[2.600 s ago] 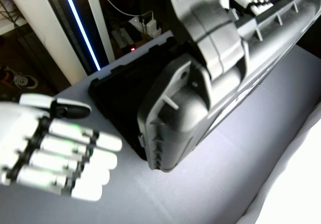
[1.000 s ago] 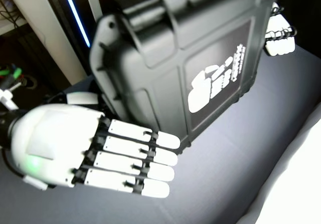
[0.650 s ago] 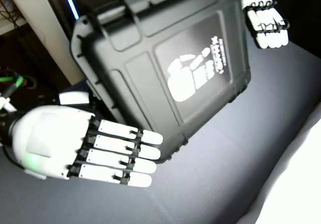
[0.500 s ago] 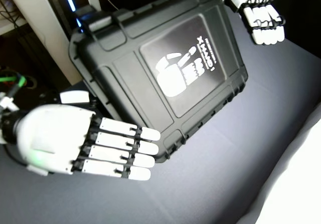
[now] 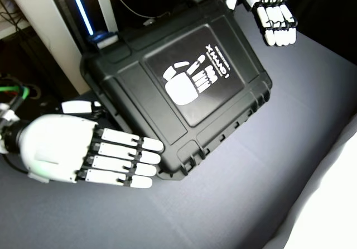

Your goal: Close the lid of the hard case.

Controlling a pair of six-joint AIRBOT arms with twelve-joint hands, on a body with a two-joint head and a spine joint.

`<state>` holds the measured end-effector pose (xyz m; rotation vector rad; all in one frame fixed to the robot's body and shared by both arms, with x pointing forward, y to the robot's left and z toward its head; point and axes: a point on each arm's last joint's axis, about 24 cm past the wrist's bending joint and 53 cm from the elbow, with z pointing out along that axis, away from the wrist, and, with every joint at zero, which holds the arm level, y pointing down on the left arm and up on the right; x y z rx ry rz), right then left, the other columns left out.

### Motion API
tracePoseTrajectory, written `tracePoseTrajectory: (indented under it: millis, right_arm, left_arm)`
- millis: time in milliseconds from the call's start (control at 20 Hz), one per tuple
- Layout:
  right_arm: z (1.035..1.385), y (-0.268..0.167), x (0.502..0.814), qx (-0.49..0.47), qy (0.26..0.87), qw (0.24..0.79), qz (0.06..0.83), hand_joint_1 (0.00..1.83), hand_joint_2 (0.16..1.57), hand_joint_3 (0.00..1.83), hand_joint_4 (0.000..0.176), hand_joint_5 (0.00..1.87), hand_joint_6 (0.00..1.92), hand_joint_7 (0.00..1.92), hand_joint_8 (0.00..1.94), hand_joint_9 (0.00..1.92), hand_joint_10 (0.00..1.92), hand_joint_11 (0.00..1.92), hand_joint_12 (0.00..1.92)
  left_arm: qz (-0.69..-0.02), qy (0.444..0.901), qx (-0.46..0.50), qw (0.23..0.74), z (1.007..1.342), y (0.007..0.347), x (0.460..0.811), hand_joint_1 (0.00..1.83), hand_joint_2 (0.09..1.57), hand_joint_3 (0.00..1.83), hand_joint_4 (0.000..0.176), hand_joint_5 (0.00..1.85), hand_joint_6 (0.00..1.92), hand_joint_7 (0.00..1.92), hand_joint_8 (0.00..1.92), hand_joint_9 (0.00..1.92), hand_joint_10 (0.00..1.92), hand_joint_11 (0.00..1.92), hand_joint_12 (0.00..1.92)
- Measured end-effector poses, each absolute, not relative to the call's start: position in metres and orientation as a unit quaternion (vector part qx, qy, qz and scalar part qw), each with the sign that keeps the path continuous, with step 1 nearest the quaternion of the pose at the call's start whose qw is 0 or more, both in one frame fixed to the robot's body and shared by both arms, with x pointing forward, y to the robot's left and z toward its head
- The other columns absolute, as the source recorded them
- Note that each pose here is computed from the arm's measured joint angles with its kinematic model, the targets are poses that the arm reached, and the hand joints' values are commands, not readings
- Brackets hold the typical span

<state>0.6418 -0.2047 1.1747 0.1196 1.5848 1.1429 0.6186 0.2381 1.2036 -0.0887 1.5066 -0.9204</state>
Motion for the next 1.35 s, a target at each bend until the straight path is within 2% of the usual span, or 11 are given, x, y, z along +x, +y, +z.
tracePoseTrajectory:
  millis: [300,400,550,650,700,800,850,950,1150,1250,1350]
  right_arm:
    - [1.172,-0.216,0.626,0.035,0.69,0.557,0.46,0.29,1.1,0.0,0.0,0.12,0.0,0.09,0.0,0.04,0.0,0.02,0.03]
    - [1.175,-0.232,0.622,0.052,0.686,0.567,0.452,0.3,1.07,0.0,0.013,0.15,0.01,0.1,0.0,0.05,0.0,0.02,0.03]
    - [1.194,-0.264,0.617,0.082,0.65,0.606,0.451,0.26,1.15,0.02,0.0,0.13,0.0,0.11,0.0,0.06,0.0,0.03,0.04]
    - [1.203,-0.279,0.614,0.094,0.628,0.628,0.449,0.28,1.16,0.01,0.0,0.13,0.0,0.08,0.0,0.04,0.0,0.01,0.03]
    - [1.21,-0.279,0.615,0.097,0.615,0.637,0.455,0.26,1.14,0.0,0.0,0.12,0.0,0.08,0.0,0.04,0.0,0.01,0.03]
    - [1.225,-0.268,0.61,0.088,0.58,0.649,0.484,0.23,1.11,0.0,0.015,0.12,0.0,0.1,0.01,0.03,0.0,0.01,0.03]
    - [1.228,-0.264,0.606,0.08,0.571,0.65,0.494,0.24,1.12,0.0,0.0,0.12,0.0,0.11,0.01,0.04,0.0,0.03,0.03]
    - [1.232,-0.262,0.603,0.082,0.559,0.654,0.504,0.27,1.15,0.0,0.005,0.12,0.0,0.11,0.01,0.06,0.01,0.05,0.04]
    - [1.259,-0.266,0.598,0.087,0.504,0.68,0.525,0.39,1.18,0.0,0.0,0.19,0.01,0.19,0.01,0.19,0.02,0.18,0.11]
    - [1.267,-0.251,0.595,0.079,0.483,0.676,0.551,0.44,1.22,0.01,0.0,0.19,0.0,0.23,0.01,0.26,0.01,0.25,0.17]
    - [1.271,-0.224,0.585,0.05,0.471,0.658,0.585,0.36,1.18,0.0,0.048,0.08,0.0,0.24,0.0,0.23,0.0,0.07,0.52]
  left_arm:
    - [-0.38,0.656,-0.054,0.65,1.209,0.267,0.601,0.15,1.13,0.0,0.0,0.08,0.0,0.12,0.01,0.13,0.01,0.0,0.41]
    - [-0.373,0.652,-0.06,0.657,1.211,0.275,0.597,0.13,1.12,0.0,0.0,0.06,0.0,0.13,0.0,0.15,0.01,0.0,0.33]
    - [-0.379,0.632,-0.068,0.672,1.22,0.28,0.595,0.18,1.1,0.0,0.0,0.07,0.01,0.15,0.0,0.15,0.0,0.0,0.35]
    - [-0.386,0.613,-0.082,0.684,1.223,0.283,0.599,0.14,1.1,0.0,0.0,0.08,0.0,0.11,0.0,0.1,0.0,0.0,0.2]
    - [-0.397,0.604,-0.089,0.685,1.222,0.28,0.603,0.16,1.08,0.0,0.013,0.1,0.0,0.12,0.0,0.11,0.0,0.0,0.3]
    - [-0.429,0.584,-0.086,0.684,1.226,0.262,0.604,0.13,1.1,0.01,0.0,0.1,0.0,0.13,0.0,0.13,0.0,0.0,0.38]
    - [-0.442,0.58,-0.083,0.679,1.226,0.254,0.603,0.1,1.11,0.01,0.0,0.1,0.0,0.12,0.0,0.13,0.0,0.0,0.38]
    - [-0.456,0.573,-0.088,0.676,1.227,0.25,0.603,0.06,1.19,0.02,0.008,0.01,0.0,0.01,0.0,0.01,0.0,0.0,0.04]
    - [-0.486,0.522,-0.087,0.695,1.252,0.248,0.597,0.11,1.22,0.01,0.011,0.0,0.0,0.0,0.0,0.0,0.0,0.0,0.0]
    - [-0.505,0.503,-0.082,0.697,1.259,0.241,0.591,0.18,1.25,0.01,0.0,0.03,0.01,0.02,0.01,0.0,0.0,0.0,0.0]
    - [-0.532,0.485,-0.08,0.689,1.265,0.231,0.589,0.19,1.28,0.0,0.0,0.04,0.0,0.1,0.01,0.05,0.01,0.02,0.02]
